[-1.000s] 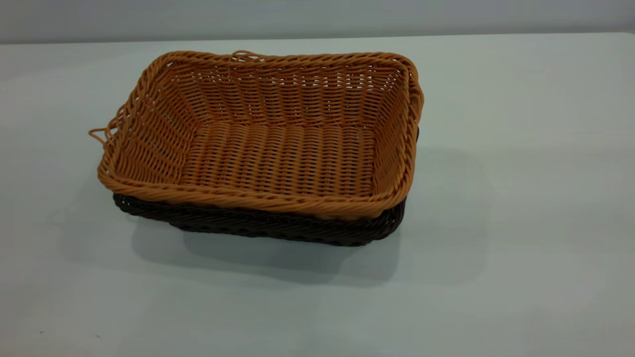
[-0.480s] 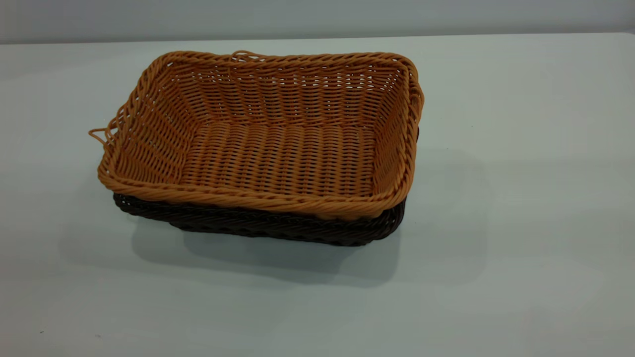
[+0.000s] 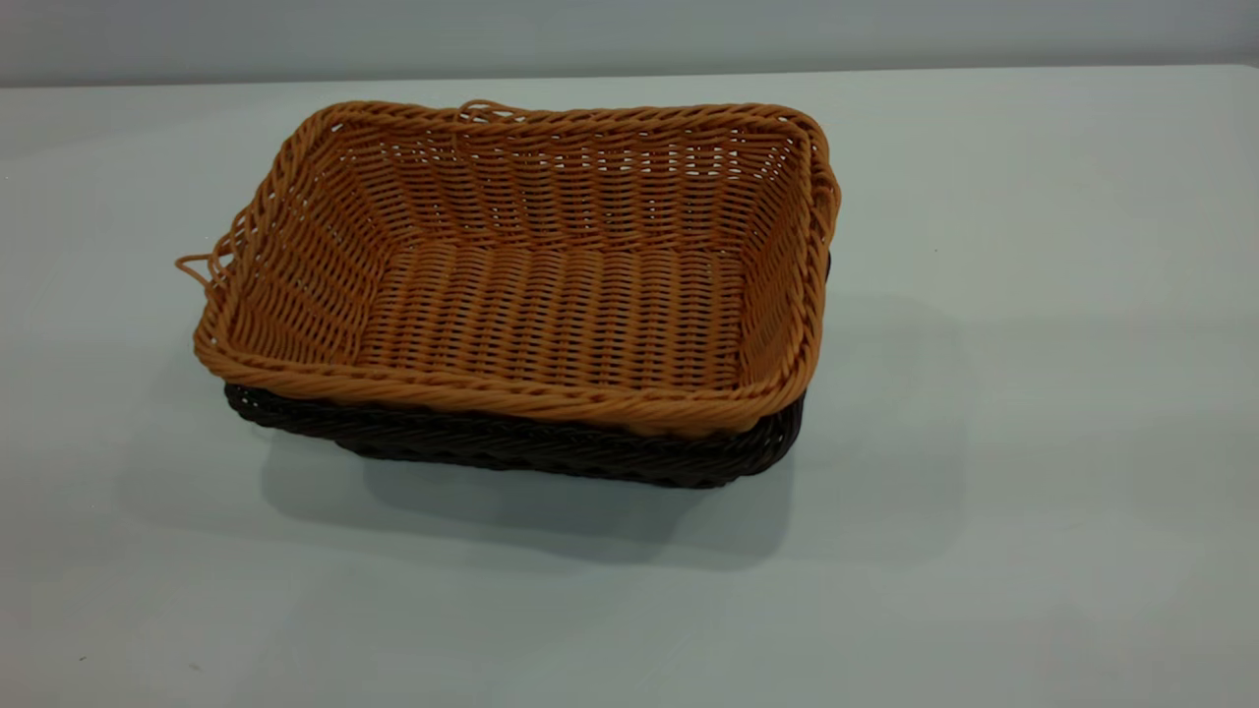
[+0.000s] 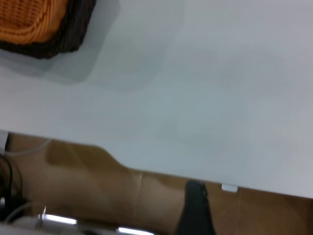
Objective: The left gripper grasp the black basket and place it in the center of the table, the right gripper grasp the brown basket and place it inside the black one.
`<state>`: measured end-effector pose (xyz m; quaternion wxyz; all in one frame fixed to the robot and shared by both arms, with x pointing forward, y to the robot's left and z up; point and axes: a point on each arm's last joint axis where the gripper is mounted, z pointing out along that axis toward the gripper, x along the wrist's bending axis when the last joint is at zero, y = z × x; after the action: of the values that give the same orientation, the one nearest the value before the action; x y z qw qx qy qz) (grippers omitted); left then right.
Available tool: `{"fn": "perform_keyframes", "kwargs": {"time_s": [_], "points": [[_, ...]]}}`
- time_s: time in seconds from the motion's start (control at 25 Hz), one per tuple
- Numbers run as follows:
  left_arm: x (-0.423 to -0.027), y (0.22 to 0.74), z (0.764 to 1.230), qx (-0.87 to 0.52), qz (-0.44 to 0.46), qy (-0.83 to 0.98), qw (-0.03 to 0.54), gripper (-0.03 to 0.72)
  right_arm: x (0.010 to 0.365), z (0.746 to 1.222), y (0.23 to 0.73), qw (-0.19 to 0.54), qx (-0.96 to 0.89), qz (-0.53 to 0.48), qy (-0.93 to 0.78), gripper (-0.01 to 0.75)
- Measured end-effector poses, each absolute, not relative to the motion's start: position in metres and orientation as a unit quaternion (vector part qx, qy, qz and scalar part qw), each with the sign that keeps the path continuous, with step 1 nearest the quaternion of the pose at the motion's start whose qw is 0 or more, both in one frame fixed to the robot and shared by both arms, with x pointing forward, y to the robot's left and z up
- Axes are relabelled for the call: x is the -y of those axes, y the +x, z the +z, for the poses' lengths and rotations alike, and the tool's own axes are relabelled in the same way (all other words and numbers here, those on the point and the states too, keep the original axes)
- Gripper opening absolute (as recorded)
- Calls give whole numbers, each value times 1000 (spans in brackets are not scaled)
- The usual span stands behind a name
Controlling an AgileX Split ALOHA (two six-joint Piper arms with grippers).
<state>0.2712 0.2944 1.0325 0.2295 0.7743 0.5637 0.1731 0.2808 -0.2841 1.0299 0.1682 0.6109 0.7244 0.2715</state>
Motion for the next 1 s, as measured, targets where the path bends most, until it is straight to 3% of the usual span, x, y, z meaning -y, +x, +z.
{"fn": "perform_keyframes", "kwargs": {"time_s": [0.48,0.72,1.0], "points": [[-308,253,1035,-694,254,630,239,387,294,1037,233,310,-596,369,642,502],[-309,226,1035,-688,314,585,293,387,294,1036,232,308,-597,368,643,502],[-309,221,1033,-688,316,582,296,387,294,1036,232,308,-597,368,643,502]]}}
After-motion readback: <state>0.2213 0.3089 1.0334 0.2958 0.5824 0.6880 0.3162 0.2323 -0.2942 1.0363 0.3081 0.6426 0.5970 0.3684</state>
